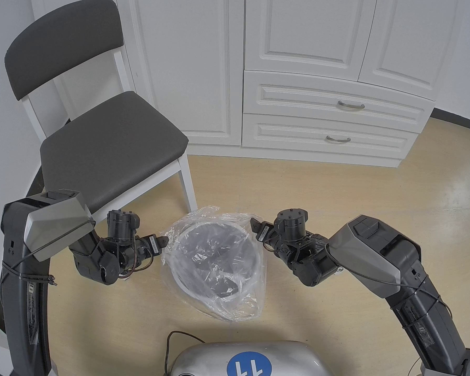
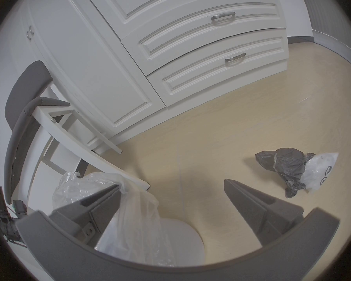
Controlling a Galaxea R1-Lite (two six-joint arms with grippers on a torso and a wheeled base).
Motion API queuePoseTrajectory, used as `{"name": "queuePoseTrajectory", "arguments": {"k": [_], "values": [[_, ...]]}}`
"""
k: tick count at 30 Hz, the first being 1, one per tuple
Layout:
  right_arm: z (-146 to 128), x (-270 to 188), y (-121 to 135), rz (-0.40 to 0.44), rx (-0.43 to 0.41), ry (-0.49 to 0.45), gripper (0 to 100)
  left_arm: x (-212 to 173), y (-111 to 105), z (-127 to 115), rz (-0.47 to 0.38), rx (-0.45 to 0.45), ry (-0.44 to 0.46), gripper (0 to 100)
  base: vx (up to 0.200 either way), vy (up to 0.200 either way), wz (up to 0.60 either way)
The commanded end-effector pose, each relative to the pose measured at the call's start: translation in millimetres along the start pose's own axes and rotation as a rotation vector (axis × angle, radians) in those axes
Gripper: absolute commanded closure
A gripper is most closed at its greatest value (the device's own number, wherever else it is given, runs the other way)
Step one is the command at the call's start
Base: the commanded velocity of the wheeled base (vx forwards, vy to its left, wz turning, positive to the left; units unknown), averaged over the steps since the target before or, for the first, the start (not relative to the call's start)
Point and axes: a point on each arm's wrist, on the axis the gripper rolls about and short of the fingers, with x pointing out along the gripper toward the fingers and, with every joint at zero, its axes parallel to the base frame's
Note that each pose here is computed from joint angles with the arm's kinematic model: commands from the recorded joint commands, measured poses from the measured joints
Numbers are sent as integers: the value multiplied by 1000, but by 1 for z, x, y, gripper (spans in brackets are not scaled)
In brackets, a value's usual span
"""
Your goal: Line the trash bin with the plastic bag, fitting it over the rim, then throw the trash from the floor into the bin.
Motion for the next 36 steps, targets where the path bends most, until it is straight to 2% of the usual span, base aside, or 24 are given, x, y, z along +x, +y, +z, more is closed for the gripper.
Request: {"name": "queuePoseTrajectory", "arguments": {"k": [1,13,18,24,33,36], "values": [[-7,7,0,4,-3,-2,0,9,4,-2,7,-5,0,0,0,0,0],[-7,15,-5,-57,-20,61,0,18,8,-5,23,4,13,0,0,0,0],[-6,16,-4,-80,-25,56,0,19,9,-3,65,7,45,0,0,0,0],[-4,15,-9,-125,-37,88,0,12,16,-10,82,85,81,0,0,0,0],[7,1,-7,-148,-48,109,0,0,20,-4,83,94,86,0,0,0,0],[9,-4,-4,-145,-50,110,0,-8,22,-5,74,128,103,0,0,0,0]]}}
